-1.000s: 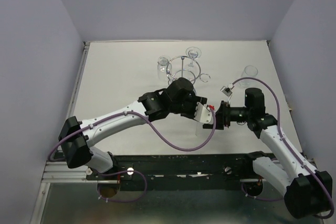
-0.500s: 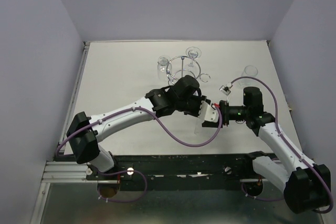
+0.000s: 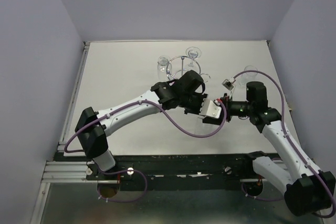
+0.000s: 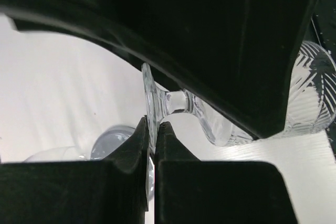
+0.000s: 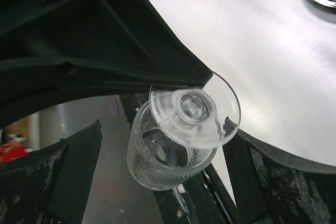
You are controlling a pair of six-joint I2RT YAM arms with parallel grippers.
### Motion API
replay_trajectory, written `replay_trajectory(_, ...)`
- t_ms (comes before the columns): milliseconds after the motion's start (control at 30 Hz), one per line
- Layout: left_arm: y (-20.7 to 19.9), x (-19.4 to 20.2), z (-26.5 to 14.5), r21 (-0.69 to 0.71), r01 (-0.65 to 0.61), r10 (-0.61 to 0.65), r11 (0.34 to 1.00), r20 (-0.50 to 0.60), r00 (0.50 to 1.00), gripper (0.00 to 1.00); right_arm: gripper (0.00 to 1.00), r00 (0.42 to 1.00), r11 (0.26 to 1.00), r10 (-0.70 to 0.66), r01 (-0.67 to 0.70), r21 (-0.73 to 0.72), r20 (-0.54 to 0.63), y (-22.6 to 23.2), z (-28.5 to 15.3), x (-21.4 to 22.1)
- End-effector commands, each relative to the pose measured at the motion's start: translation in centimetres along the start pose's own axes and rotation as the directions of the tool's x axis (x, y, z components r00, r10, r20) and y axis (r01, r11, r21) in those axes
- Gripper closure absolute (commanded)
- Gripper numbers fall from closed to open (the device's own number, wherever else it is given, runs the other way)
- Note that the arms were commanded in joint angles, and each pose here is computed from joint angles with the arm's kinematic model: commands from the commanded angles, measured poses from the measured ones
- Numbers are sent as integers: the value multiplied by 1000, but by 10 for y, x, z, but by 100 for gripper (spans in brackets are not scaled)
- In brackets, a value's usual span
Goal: Take the wine glass off the wine glass rack
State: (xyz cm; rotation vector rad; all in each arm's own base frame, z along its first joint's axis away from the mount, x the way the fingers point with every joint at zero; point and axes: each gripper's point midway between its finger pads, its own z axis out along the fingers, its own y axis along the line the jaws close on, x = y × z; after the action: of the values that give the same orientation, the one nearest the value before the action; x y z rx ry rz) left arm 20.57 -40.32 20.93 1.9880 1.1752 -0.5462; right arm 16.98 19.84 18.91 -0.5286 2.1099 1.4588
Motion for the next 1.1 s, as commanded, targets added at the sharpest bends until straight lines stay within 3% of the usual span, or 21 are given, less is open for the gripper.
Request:
replay_trajectory(0,-11,-20,-9,73,122,-128,990,82,988,100,0,977,961,-212,210,178,-9,4,-23,-22)
replay_trajectory(233,-12,-28,-34,36,270,-272,962,110,956,100,0,954,911,-297,274,307,31,19,-48,-46)
replay_trajectory(400,-7,-30,-76,-32,385,-376,923,153,914,100,0,842,779,-539,515,357,-39,33,-69,-62)
replay_trajectory(500,-15,-19,-92,-28,505,-495,862,162,854,100,5,762,700,-647,606,377,-24,43,-77,-71)
replay_trajectory(600,-27,-2,-99,-11,648,-638,761,167,752,100,14,694,616,-718,667,420,-49,35,-82,-71)
replay_trajectory(700,-52,18,-99,27,818,-801,575,226,555,100,18,625,523,-772,730,440,-118,16,-83,-73)
replay_trajectory(767,-67,24,-101,46,861,-833,507,285,475,100,22,587,479,-795,761,438,-150,10,-83,-78)
replay_trajectory(867,-88,38,-91,102,905,-888,412,265,374,100,29,577,492,-804,783,381,-147,15,-76,-76)
replay_trajectory(967,-96,56,-75,166,941,-939,295,234,254,100,37,613,561,-777,777,284,-144,16,-66,-58)
replay_trajectory(1067,-95,68,-64,205,950,-955,234,233,185,100,41,624,599,-763,780,181,-167,13,-55,-33)
